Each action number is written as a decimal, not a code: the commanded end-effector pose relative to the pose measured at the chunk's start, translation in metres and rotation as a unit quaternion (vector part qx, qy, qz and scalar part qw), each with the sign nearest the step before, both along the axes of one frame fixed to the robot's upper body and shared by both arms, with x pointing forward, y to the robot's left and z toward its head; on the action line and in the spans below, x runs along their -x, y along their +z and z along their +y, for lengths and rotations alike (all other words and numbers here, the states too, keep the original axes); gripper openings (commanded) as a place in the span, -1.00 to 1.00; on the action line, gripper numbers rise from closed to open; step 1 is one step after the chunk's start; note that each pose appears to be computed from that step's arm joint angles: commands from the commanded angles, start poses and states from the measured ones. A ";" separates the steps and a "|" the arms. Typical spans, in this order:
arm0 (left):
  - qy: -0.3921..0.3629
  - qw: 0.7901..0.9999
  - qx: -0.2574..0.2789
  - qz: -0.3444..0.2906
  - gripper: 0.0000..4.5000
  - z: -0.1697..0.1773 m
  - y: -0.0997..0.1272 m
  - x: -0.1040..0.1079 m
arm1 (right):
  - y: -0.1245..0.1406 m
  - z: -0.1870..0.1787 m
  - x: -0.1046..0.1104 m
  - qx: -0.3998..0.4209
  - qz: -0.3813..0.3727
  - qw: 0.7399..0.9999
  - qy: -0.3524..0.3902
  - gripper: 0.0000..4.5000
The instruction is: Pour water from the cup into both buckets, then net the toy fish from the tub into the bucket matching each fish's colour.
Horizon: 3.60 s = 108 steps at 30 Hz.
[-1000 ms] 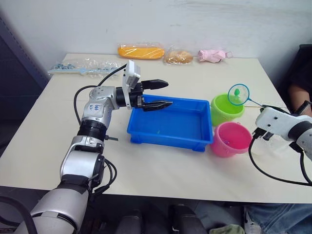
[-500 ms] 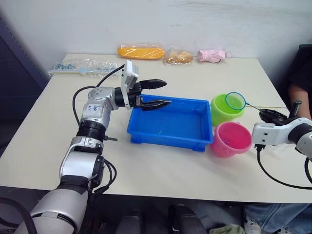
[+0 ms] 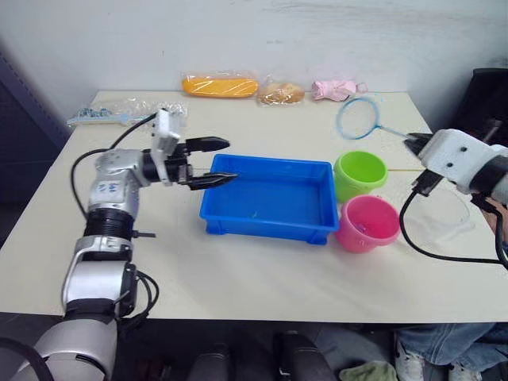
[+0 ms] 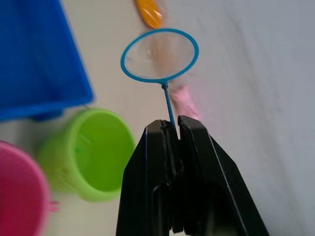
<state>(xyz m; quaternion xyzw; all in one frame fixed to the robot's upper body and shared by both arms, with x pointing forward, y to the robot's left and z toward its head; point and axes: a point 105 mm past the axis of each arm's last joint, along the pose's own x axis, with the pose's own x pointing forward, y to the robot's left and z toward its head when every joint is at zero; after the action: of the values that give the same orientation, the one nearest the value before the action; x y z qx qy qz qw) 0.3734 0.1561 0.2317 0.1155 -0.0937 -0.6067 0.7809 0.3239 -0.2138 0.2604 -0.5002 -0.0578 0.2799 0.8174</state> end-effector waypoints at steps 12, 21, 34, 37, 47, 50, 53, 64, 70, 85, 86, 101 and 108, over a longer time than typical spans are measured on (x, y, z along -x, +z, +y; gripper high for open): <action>0.028 0.993 -0.109 0.029 0.99 0.050 -0.015 0.010 | -0.057 0.065 -0.026 0.107 0.141 0.981 0.084 -1.00; -0.019 0.991 -0.126 0.036 0.99 0.041 -0.014 0.020 | -0.077 0.082 -0.029 0.149 0.176 0.964 0.129 -1.00; -0.034 0.990 -0.131 0.046 0.99 0.036 -0.017 0.032 | -0.085 0.121 -0.023 0.048 0.258 0.945 0.197 -1.00; -0.032 0.990 -0.127 0.048 0.99 0.036 -0.017 0.035 | -0.081 0.125 -0.023 -0.036 0.303 0.932 0.195 -1.00; -0.017 0.992 -0.108 0.054 0.99 0.039 -0.016 0.037 | -0.075 0.115 -0.022 -0.113 0.367 0.907 0.170 -1.00; -0.014 0.993 -0.104 0.054 0.99 0.039 -0.016 0.037 | -0.077 0.113 -0.023 -0.132 0.379 0.902 0.158 -1.00; -0.011 0.994 -0.090 0.052 0.99 0.039 -0.013 0.037 | -0.073 0.110 -0.027 -0.166 0.381 0.898 0.143 -1.00; -0.025 0.999 -0.001 0.021 0.99 0.016 0.023 0.047 | -0.046 0.082 -0.025 -0.266 0.343 0.895 0.100 -1.00; 0.004 1.000 0.021 0.007 0.99 0.009 0.028 0.037 | -0.037 0.062 -0.008 -0.317 0.310 0.894 0.064 -1.00; 0.005 0.998 0.066 0.005 0.99 -0.036 0.023 0.012 | -0.033 0.032 0.027 -0.410 0.241 0.879 -0.035 -1.00; 0.000 0.998 0.066 0.005 0.99 -0.040 0.023 0.011 | -0.031 0.028 0.031 -0.412 0.237 0.879 -0.040 -1.00; -0.055 0.997 0.058 0.008 0.99 -0.089 0.042 0.005 | -0.009 -0.065 0.054 -0.426 0.126 0.874 -0.195 -1.00; -0.029 0.998 0.039 0.030 0.99 -0.094 0.027 -0.007 | -0.037 -0.081 0.036 -0.300 0.091 0.915 -0.253 -1.00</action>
<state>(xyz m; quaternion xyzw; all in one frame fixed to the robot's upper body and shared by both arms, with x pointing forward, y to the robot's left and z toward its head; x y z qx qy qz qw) 0.3791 0.0625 0.2512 0.0472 -0.0845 -0.6345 0.7669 0.2843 -0.2929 0.2152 -0.1452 0.0853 0.0932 0.9813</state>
